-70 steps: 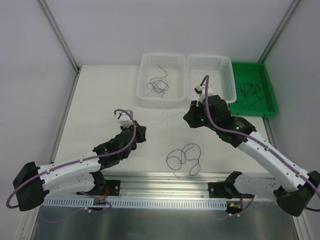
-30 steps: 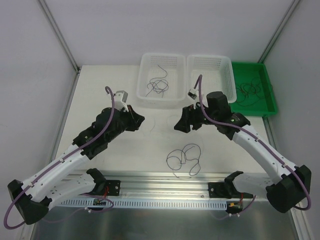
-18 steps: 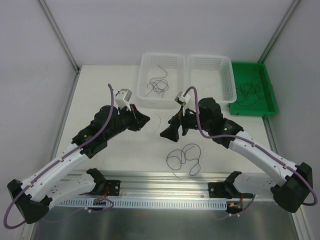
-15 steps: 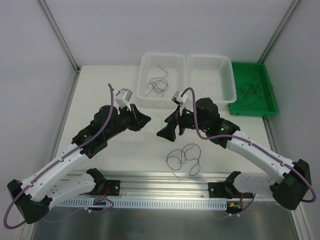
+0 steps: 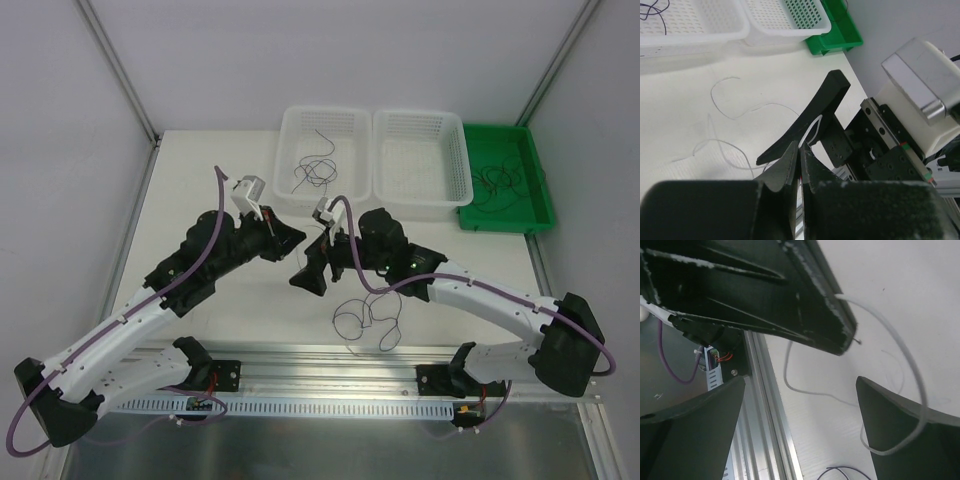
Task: Untangle the cables
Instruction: Place the cable in the bin.
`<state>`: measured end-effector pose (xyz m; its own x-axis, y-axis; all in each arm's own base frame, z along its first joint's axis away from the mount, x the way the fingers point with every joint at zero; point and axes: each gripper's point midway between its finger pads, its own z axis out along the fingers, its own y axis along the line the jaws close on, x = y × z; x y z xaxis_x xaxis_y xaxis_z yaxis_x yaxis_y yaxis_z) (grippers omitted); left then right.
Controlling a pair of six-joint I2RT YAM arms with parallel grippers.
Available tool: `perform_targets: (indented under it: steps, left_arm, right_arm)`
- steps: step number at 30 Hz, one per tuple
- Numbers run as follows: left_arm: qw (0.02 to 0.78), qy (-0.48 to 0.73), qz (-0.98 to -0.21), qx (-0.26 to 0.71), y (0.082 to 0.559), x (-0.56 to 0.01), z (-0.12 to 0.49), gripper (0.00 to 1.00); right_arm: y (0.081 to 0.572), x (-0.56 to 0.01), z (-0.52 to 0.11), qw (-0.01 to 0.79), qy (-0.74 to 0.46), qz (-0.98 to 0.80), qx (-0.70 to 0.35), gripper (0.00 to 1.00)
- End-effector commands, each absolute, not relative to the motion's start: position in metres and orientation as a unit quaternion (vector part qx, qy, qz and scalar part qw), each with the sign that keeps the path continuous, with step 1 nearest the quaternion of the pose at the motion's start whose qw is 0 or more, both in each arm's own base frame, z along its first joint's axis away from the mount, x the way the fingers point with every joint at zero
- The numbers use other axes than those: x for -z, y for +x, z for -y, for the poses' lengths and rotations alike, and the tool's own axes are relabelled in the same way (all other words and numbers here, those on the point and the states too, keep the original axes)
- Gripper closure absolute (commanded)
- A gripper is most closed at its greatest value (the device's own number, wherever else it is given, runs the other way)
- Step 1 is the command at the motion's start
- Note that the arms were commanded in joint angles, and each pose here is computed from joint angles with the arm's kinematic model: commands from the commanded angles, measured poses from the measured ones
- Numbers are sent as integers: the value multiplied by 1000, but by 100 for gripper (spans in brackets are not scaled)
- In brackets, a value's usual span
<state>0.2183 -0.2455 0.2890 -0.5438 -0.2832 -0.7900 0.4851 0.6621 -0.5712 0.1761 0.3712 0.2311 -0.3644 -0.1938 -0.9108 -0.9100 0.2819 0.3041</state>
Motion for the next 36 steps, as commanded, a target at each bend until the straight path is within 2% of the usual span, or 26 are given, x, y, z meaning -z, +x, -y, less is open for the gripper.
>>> perform_targets:
  steps: [1, 3, 4, 6, 7, 9, 10, 14, 17, 19, 20, 23, 24, 26, 27, 30, 34, 36]
  left_arm:
    - [494, 46, -753, 432, 222, -317, 252, 100]
    - [494, 40, -752, 435, 223, -317, 253, 100]
    - [491, 38, -753, 437, 222, -316, 254, 100]
    - [503, 18, -752, 425, 228, -315, 247, 100]
    - [504, 8, -753, 422, 229, -313, 244, 100]
    - [514, -14, -753, 410, 233, -310, 236, 100]
    - [514, -20, -755, 407, 233, -306, 234, 100]
    - [508, -22, -759, 406, 234, -301, 235, 100]
    - [507, -19, -762, 402, 235, -297, 236, 100]
    - [511, -16, -762, 397, 236, -298, 235, 92]
    - [513, -15, -761, 396, 235, -298, 234, 78]
    - [526, -5, -755, 392, 235, -306, 231, 58]
    - [533, 0, -751, 390, 234, -310, 229, 47]
    - [541, 4, -744, 392, 231, -318, 225, 36]
    - [545, 8, -742, 391, 229, -320, 223, 27]
    - [556, 16, -735, 387, 224, -321, 215, 12]
    - [557, 18, -748, 361, 220, -298, 204, 1]
    - [551, 20, -761, 342, 221, -278, 199, 1]
  right_arm:
    - [175, -257, -388, 437, -408, -657, -459, 3]
    - [176, -256, -390, 438, -406, -659, -457, 12]
    - [174, -255, -392, 437, -408, -658, -458, 22]
    - [176, -253, -392, 437, -405, -663, -454, 35]
    - [177, -251, -392, 436, -403, -665, -452, 48]
    - [179, -250, -388, 441, -397, -671, -445, 59]
    - [180, -248, -387, 442, -397, -673, -441, 70]
    - [184, -247, -381, 447, -393, -682, -425, 98]
    - [186, -248, -376, 452, -391, -687, -414, 99]
    - [189, -250, -372, 458, -393, -688, -403, 99]
    - [192, -247, -368, 457, -390, -697, -391, 99]
    - [205, -246, -353, 461, -375, -714, -370, 99]
    - [208, -245, -348, 461, -370, -720, -364, 99]
    - [221, -246, -330, 464, -354, -739, -336, 99]
    - [225, -247, -324, 467, -350, -744, -324, 99]
    - [251, -266, -289, 491, -315, -767, -268, 99]
    - [289, -310, -233, 535, -246, -786, -190, 99]
    - [308, -342, -203, 561, -210, -785, -157, 99]
